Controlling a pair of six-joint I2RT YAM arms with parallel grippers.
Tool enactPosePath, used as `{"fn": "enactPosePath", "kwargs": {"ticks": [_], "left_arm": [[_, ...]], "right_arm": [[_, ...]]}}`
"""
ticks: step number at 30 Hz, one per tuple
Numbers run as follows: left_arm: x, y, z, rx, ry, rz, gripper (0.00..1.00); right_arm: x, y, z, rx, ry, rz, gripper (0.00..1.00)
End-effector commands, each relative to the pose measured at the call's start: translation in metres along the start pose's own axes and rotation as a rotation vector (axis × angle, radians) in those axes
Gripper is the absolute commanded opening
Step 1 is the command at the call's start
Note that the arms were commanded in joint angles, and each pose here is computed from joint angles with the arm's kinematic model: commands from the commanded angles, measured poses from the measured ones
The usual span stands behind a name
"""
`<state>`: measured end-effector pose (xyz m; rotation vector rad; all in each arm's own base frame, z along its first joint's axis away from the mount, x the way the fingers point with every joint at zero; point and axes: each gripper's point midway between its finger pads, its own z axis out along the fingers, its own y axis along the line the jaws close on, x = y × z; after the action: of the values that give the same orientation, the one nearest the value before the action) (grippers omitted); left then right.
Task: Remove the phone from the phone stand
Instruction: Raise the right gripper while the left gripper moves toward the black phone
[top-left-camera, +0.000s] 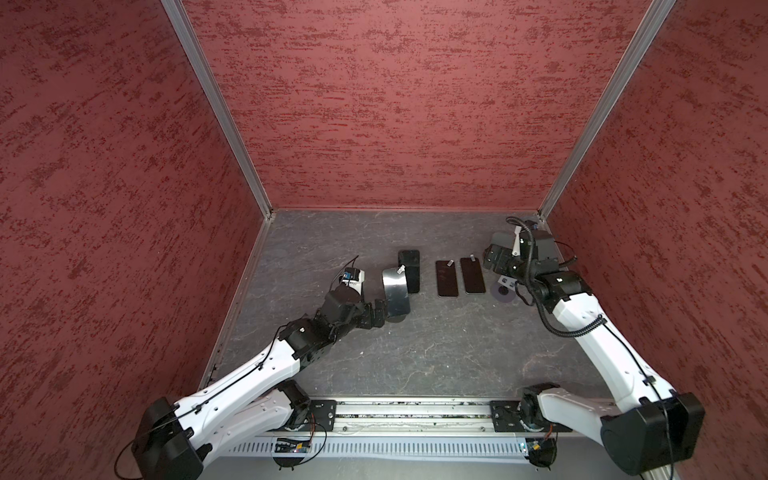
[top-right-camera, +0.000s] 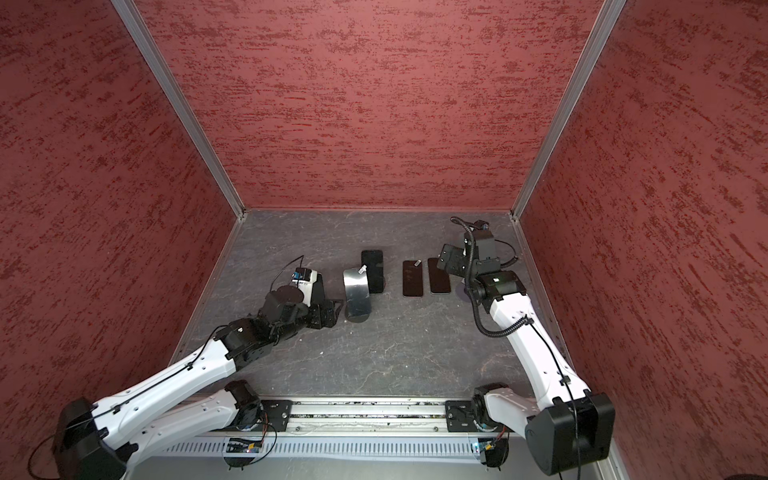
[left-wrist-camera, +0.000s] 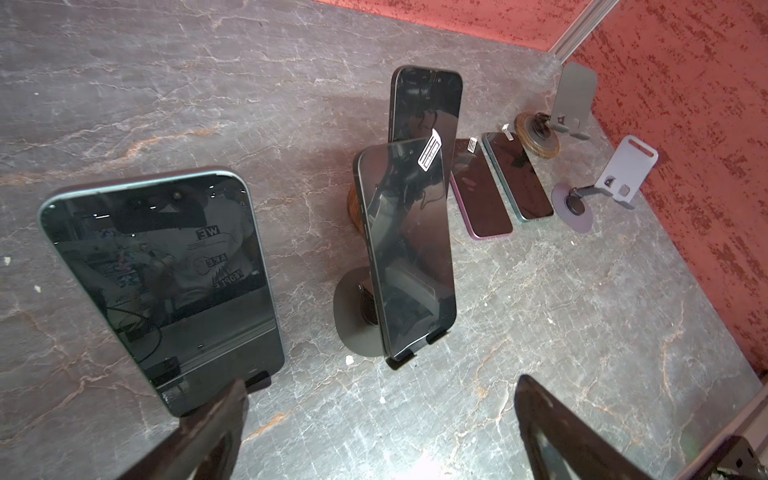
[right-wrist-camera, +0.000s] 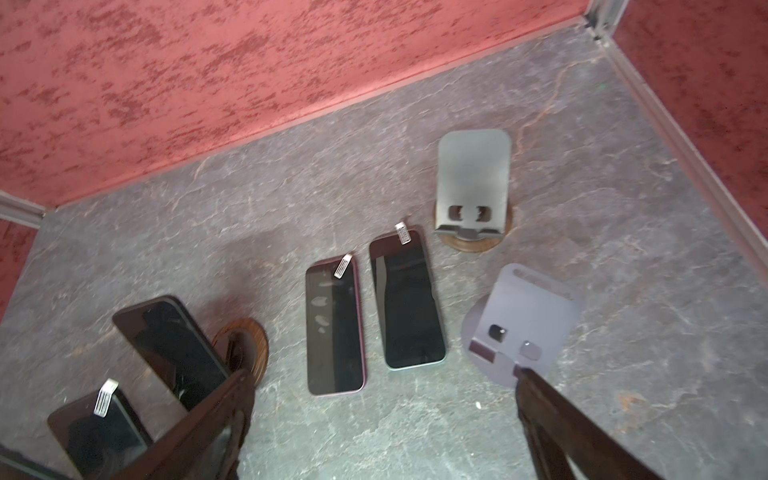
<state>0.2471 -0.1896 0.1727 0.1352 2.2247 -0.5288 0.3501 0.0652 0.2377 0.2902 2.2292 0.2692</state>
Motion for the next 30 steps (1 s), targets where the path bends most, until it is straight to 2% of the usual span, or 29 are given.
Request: {"fn": "enactPosePath", "kwargs": {"ticks": [1,14,25,30], "left_arm": [[-0.017,-0.004,-0.004,-0.034,-0.055,-0.013,1.00],[-0.024,-0.026,0.010,-0.160,-0.026,0.020,0.99],[-0.021,-0.037,0.043,-0.280,0.087,0.046,1.00],[-0.017,-0.037,0.059,-0.314,0.134,0.016,0.99]], "right_arm": [[0.006,0.008,-0.001,-0.018,-0.009,0.011,0.99],[0.022,0.013,0.005,-0.050,0.009,-0.010,0.99],[0.037,0.007,0.009,-0.056,0.015,-0.048,0.99],[0.043,0.005,0.013,-0.062,0.009,-0.057,0.99]]}}
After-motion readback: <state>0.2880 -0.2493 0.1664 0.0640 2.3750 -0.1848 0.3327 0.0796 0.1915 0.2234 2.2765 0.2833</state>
